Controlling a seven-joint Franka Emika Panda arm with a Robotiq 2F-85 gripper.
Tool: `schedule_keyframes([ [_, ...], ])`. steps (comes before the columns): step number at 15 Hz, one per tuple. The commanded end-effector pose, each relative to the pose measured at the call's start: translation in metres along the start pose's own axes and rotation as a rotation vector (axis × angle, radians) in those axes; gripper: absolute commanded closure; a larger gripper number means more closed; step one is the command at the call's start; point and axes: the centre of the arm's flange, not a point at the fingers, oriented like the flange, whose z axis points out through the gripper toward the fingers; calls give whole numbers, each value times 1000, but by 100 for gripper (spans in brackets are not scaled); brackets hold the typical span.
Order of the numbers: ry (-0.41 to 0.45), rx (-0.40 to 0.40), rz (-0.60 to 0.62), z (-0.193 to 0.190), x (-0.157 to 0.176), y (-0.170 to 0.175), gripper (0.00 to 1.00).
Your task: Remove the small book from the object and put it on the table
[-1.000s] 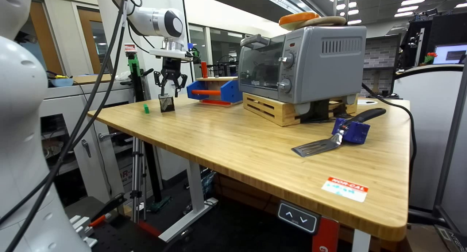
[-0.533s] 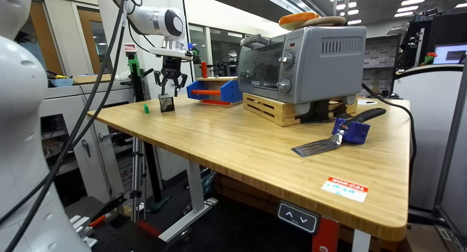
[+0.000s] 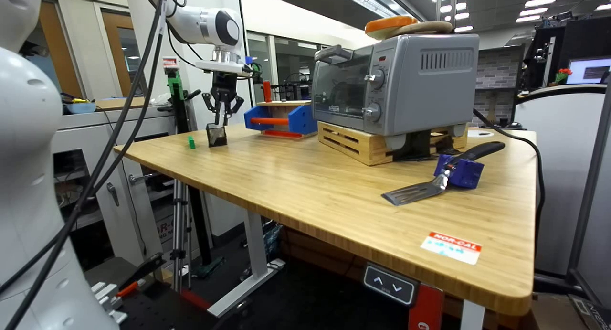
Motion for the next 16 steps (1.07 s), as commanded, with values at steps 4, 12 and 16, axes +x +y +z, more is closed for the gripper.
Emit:
schedule_keyframes([
  [4, -33, 9, 11, -5, 5, 3, 97],
  [12, -31, -2, 8, -9, 6, 2, 96],
  [16, 0, -53, -1, -23, 4, -5, 96],
])
